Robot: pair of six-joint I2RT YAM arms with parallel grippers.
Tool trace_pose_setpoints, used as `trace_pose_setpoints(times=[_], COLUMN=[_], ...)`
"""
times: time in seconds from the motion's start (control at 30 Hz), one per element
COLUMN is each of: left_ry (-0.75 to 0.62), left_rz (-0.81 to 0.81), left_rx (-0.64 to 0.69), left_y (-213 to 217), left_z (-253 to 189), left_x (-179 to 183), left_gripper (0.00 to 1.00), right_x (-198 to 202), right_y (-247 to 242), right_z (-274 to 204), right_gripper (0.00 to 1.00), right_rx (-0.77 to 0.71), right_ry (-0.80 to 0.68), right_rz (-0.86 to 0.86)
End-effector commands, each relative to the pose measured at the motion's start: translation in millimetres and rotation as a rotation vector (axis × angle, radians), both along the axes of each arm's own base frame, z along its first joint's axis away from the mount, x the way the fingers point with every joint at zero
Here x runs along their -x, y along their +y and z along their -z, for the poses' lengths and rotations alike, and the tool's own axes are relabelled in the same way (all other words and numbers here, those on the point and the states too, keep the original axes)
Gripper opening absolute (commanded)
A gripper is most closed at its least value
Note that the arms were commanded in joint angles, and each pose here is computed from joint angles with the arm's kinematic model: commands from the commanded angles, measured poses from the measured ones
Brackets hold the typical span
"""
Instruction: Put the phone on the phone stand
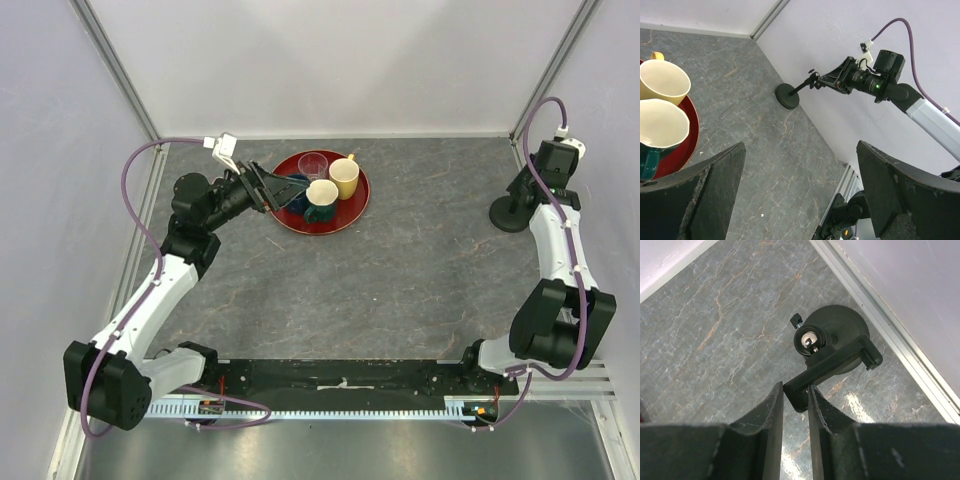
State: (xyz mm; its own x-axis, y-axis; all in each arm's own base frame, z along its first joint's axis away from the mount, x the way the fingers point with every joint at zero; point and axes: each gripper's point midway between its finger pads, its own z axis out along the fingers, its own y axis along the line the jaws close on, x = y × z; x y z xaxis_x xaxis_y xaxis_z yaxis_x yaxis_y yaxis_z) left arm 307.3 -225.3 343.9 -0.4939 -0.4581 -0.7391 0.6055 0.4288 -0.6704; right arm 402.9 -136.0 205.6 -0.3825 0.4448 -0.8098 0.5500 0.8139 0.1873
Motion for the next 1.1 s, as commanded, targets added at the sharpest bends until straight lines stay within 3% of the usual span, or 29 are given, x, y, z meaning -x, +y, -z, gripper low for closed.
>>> trace_pose_setpoints(times=[0.0, 0.47, 0.67, 0.73, 0.83, 0.93, 0.97, 1.03, 1.07], left_ry=[-0.019, -0.019, -0.007, -0.001, -0.004, 0.006, 0.005, 0.011, 0.013], left_rz=[0.031, 0.026, 0.026, 0.027, 0.033, 0.040, 0.051, 0.062, 0.068], left_rx=[0.049, 0.052, 0.055, 0.057, 0.056, 0.053, 0.053, 0.053, 0.053], left_y=[-1, 3, 5, 5, 4, 3, 2, 0, 0], left_z=[-17, -17, -16, -15, -15, -12, -14, -13, -13], left_x=[2, -1, -4, -5, -4, -6, -5, -5, -5], left_gripper=[0.98, 0.96, 0.96, 0.96, 0.96, 0.96, 0.96, 0.96, 0.96], right_x=[9, 27, 52, 62, 66, 66, 67, 65, 65], right_y=[27, 116, 200, 229, 231, 203, 193, 177, 168], right_z=[-4, -54, -55, -59, -76, -88, -87, -83, -78], right_gripper=[0.00, 0.00, 0.00, 0.00, 0.00, 0.22, 0.38, 0.51, 0.66], right_rx=[-0.072, -0.205, -0.325, -0.318, -0.217, -0.055, -0.024, 0.026, 0.031], right_ry=[-0.026, -0.174, -0.227, -0.229, -0.245, -0.226, -0.204, -0.172, -0.152], right_rz=[-0.049, -0.158, -0.284, -0.351, -0.385, -0.329, -0.310, -0.292, -0.284])
